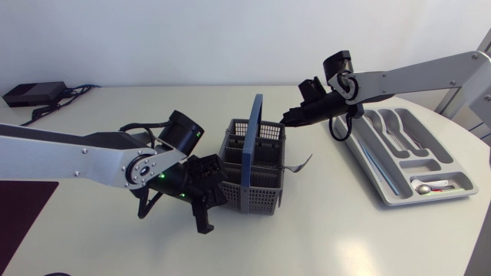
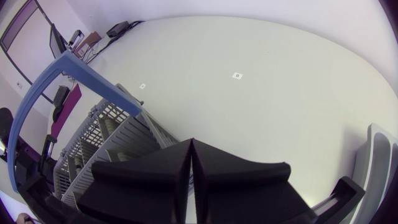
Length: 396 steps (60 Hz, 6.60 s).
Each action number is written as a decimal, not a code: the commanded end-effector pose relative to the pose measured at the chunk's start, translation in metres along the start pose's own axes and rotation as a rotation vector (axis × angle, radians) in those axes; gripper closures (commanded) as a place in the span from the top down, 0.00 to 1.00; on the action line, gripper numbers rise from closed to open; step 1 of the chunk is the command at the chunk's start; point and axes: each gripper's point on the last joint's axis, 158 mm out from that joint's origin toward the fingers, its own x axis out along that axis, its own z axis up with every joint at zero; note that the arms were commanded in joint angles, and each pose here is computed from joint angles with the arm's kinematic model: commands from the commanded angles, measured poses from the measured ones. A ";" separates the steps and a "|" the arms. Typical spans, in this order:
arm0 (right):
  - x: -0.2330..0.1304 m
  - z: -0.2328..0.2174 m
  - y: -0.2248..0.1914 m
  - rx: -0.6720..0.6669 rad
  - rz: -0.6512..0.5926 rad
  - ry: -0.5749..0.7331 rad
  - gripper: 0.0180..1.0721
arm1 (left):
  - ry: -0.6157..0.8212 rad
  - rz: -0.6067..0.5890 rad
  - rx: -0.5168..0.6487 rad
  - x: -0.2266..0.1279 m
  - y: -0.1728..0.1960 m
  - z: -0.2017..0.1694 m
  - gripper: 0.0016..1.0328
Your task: Sort the cutlery from the basket into the organizer compartments.
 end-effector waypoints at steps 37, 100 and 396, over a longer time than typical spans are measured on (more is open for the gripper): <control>-0.047 -0.073 0.058 0.002 0.067 0.117 0.05 | -0.100 0.198 -0.099 -0.018 0.109 0.012 0.03; -0.139 -0.104 0.121 -0.576 -0.095 -0.109 0.55 | -0.160 0.287 -0.093 -0.096 0.079 0.004 0.19; -0.169 -0.129 0.265 -0.798 0.291 -0.170 0.06 | -0.085 -0.560 0.029 -0.163 -0.115 0.162 0.03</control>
